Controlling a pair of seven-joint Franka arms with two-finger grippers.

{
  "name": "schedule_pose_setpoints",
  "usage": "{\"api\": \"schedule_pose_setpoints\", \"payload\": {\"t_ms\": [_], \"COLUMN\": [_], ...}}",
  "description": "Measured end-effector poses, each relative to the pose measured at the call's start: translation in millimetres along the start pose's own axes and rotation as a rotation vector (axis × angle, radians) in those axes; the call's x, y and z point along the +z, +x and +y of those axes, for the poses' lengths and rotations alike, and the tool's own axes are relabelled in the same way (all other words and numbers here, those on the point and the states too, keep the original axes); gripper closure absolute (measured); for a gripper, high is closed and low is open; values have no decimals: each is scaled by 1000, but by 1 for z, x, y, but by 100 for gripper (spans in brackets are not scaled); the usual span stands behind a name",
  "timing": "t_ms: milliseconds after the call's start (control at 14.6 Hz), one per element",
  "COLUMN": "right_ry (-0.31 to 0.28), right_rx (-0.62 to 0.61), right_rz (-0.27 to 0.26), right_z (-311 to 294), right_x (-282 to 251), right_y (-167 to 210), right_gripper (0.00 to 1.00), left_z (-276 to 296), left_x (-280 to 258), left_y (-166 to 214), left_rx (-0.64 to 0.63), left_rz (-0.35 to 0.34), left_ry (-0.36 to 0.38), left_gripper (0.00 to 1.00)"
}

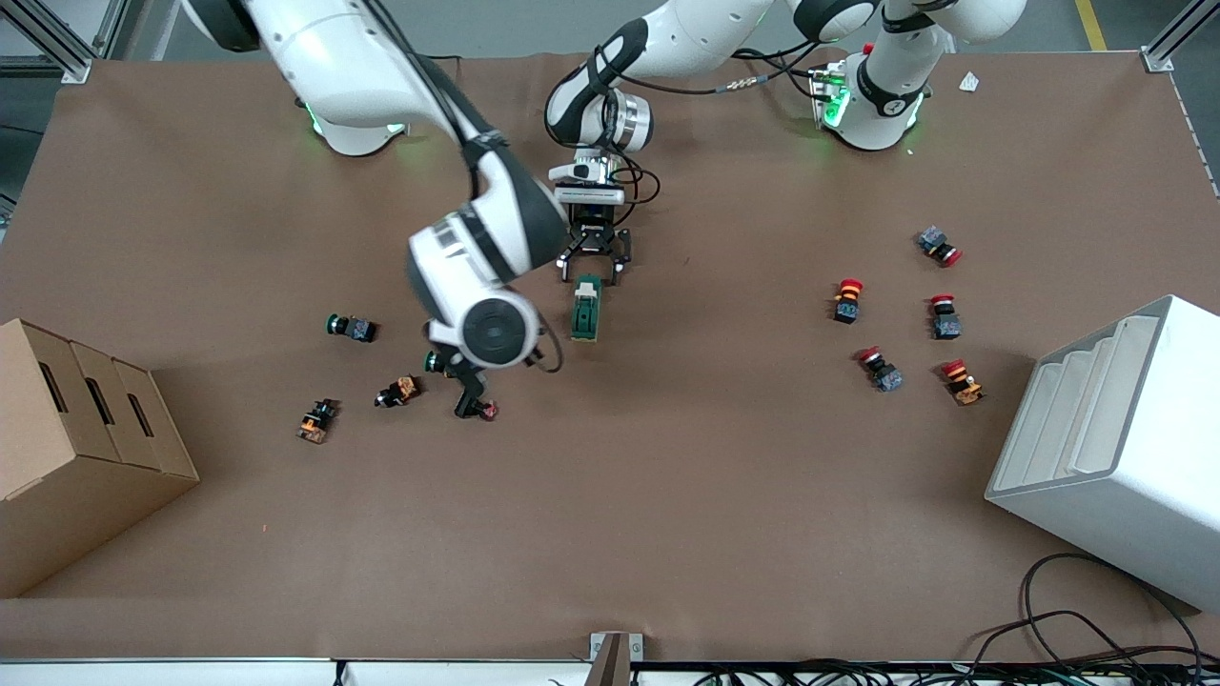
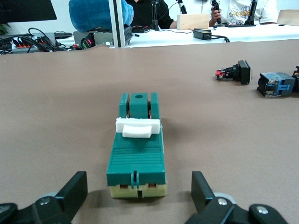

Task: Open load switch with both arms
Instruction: 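Withdraw the right gripper from the switch toward its side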

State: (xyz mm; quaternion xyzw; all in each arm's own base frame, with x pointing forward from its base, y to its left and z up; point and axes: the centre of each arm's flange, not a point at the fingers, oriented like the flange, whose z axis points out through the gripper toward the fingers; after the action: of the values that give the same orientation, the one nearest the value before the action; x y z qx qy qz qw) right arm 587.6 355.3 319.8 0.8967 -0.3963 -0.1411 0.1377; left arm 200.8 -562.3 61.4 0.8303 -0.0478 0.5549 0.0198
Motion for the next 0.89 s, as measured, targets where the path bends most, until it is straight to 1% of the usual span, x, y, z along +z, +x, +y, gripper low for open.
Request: {"api": "schedule_pose_setpoints", "payload": {"t_ms": [137, 205, 341, 478, 683, 888], "right_ry": [34, 49, 79, 114, 141, 163], "right_rx": [-148, -224, -371, -515, -682, -785], "right_rz": [35, 52, 71, 79, 79, 95], "right_z": [21, 35, 68, 110, 185, 250], "right_x": [-29, -43, -72, -99, -126, -144], "right_y": [45, 68, 111, 158, 222, 269], "right_gripper": [0, 0, 0, 0, 0, 0], "left_z": [3, 6, 14, 25, 46, 67], "left_x": [-3, -8, -22, -37, -47, -46], "left_y": [2, 4, 9, 24, 69, 139], "left_rx": [-12, -10, 0, -9, -58, -71], "left_rz": [-17, -36, -92, -141, -233, -361], "left_ry": [19, 36, 70, 100, 176, 249], "left_gripper": [1, 1, 1, 1, 1, 1]}}
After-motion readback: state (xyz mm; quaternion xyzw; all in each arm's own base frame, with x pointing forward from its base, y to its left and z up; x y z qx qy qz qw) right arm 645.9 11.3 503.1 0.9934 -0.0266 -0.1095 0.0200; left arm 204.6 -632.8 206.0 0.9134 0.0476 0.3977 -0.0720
